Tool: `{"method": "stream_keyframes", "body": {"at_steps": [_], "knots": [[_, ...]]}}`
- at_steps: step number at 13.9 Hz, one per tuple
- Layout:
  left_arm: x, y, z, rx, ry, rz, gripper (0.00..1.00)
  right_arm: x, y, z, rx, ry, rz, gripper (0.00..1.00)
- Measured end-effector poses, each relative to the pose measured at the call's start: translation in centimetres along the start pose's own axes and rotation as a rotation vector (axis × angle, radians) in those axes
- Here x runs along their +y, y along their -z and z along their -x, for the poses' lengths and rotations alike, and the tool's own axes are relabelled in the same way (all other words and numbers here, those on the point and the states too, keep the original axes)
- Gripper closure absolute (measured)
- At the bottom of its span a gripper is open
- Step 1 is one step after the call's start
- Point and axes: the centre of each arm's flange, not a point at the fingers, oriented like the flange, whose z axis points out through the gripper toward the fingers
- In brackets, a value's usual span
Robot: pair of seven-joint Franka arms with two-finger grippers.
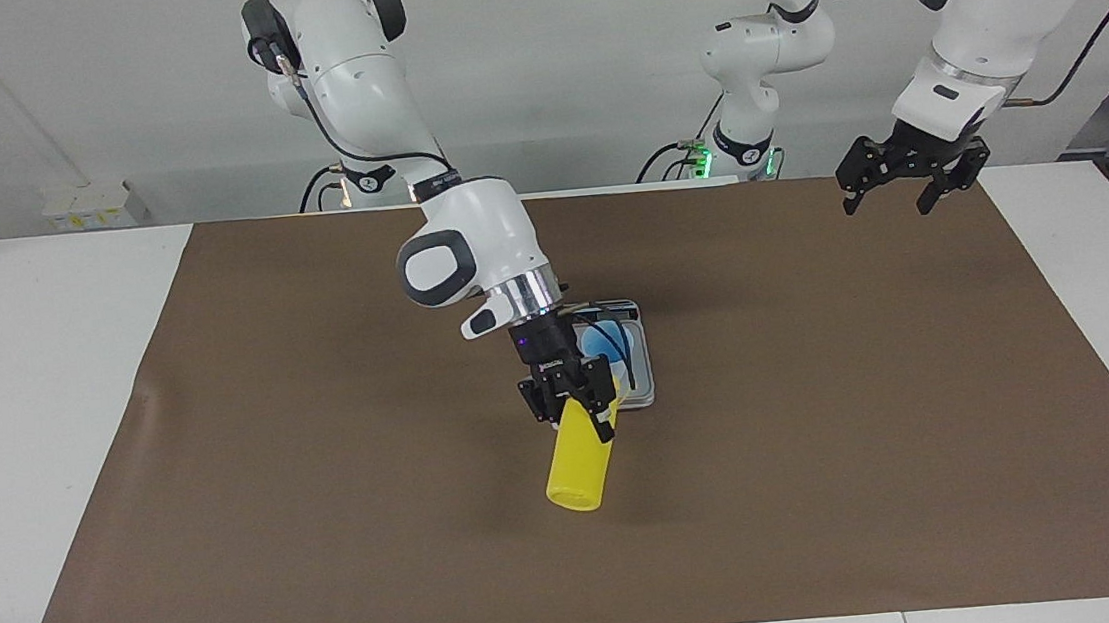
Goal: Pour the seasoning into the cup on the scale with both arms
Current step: 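Hold the inverted bottle above the cup to pour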
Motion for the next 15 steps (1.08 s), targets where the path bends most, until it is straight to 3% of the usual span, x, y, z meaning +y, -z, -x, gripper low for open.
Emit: {"method": "stream_keyframes", "body": {"at_steps": [7,15], "knots": [[-0.1,0.1,0.1,0.0,-0.035,-0.049,0.0,1.8,1.1,-4.5,0.06,-0.16,0.025,0.44],[-0.2,0.2,0.1,-0.008,-0.034,-0.051,0.0,5.7,1.2,-2.6,0.032,-0.173,0.123,0.44]]}}
